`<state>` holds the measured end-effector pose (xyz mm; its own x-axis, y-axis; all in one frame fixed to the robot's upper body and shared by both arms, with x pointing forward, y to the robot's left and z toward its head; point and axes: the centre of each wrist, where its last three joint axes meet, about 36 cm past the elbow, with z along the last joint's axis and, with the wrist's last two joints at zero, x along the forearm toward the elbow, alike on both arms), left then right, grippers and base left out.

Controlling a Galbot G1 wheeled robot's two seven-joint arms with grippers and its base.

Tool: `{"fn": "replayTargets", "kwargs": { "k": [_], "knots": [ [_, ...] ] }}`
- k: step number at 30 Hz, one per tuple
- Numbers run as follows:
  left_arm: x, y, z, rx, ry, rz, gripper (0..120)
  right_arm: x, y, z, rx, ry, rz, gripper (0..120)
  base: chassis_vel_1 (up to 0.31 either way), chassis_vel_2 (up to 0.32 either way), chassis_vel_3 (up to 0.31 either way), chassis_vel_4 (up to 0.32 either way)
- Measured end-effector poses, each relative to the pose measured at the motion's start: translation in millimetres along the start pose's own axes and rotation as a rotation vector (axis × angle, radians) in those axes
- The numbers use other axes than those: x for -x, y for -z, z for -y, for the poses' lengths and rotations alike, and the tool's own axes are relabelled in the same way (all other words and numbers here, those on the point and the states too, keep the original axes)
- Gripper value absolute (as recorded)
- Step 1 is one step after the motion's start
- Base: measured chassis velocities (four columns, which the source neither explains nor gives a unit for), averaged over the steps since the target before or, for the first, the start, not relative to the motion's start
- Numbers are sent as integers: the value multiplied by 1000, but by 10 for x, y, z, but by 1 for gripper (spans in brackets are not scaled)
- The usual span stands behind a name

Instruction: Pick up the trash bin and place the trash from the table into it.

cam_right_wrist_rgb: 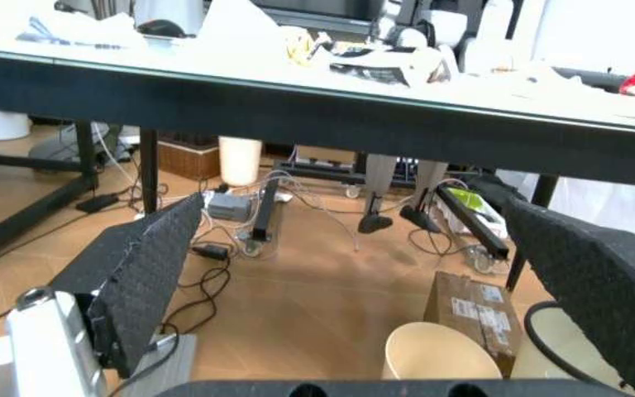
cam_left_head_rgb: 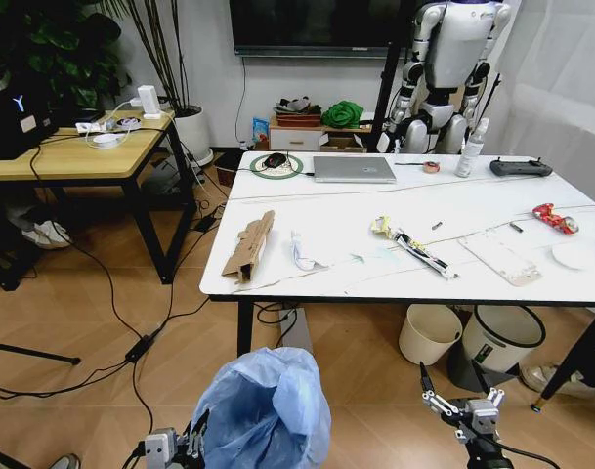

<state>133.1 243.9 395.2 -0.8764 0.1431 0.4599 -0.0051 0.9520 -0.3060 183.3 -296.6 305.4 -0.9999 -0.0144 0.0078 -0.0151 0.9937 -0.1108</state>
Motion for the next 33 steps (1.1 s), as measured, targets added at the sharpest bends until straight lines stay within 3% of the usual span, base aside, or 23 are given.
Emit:
{"fn": "replayTargets", "kwargs": {
  "k": [12, 21, 25, 30, 33],
  "knots": [
    [13, -25, 52, 11, 8, 3, 0, -4, 12, 10, -11, 6, 46, 100, 0, 0, 0, 0],
    [-15, -43, 89, 59, 15, 53, 0, -6, 49, -21, 7, -8, 86, 100, 0, 0, 0, 0],
    [-38, -14, 78, 79, 12, 76, 0, 64, 219, -95, 83, -43, 63, 100, 0, 0, 0, 0],
    [-45, 36, -76, 115, 47, 93, 0, 301, 829, -191, 207, -42, 77, 100, 0, 0, 0, 0],
    [-58, 28, -116, 116, 61, 89, 0, 358, 968, -208, 224, -27, 79, 100, 0, 0, 0, 0]
  ]
}}
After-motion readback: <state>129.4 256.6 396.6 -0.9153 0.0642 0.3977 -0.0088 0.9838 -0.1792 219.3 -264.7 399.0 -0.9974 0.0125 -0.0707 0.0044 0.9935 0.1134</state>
